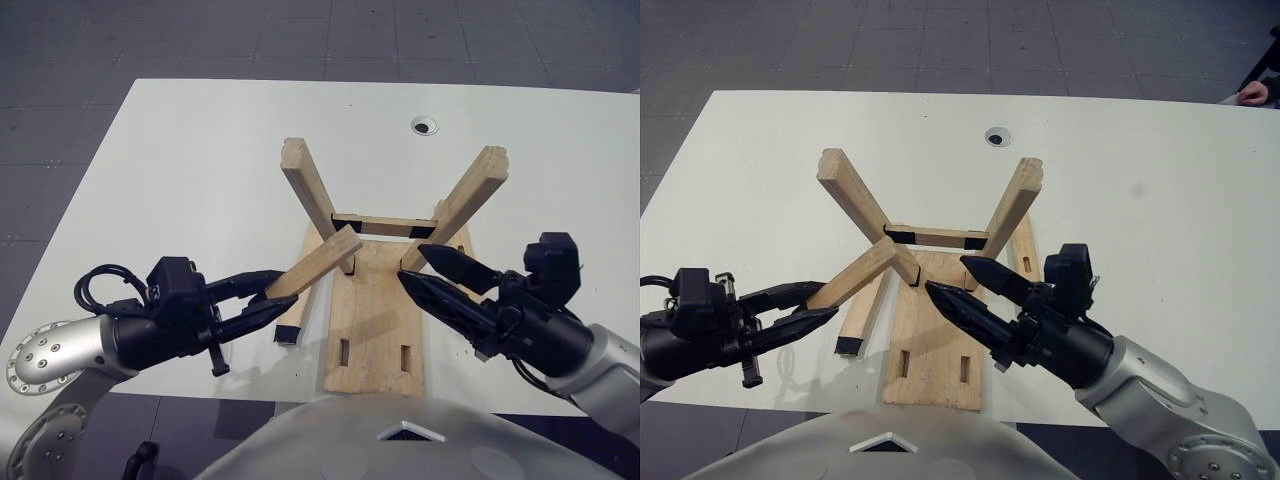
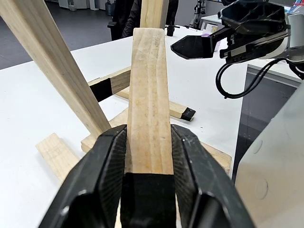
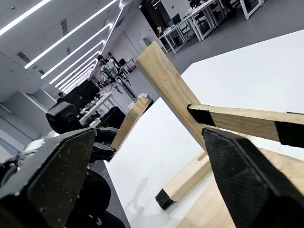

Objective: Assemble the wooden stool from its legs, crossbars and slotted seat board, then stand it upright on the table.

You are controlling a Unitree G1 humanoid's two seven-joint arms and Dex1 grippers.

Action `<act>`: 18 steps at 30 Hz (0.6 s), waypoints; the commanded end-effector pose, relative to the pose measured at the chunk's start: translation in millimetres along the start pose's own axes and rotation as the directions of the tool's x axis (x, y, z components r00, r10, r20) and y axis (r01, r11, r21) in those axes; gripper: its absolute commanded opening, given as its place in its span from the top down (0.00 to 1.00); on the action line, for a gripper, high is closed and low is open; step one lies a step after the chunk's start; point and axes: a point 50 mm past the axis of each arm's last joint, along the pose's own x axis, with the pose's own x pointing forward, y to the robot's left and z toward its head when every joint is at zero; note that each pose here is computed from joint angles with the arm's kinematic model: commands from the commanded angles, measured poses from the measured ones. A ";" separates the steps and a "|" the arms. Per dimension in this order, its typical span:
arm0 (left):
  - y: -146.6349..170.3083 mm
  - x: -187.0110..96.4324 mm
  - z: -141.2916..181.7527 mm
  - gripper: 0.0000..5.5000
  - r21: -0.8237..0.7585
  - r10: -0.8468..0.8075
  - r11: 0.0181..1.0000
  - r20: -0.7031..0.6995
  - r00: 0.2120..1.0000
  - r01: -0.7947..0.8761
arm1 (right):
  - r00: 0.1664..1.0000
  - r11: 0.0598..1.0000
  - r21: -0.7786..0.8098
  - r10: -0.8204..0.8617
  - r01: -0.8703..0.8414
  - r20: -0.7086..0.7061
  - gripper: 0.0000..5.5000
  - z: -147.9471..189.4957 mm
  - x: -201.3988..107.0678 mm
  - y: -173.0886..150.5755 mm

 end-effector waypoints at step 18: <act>-21.1 22.0 3.4 0.76 0.054 0.005 0.999 0.034 0.999 -0.007 | 0.996 0.993 0.112 0.011 -0.020 0.084 0.25 -29.9 34.6 14.7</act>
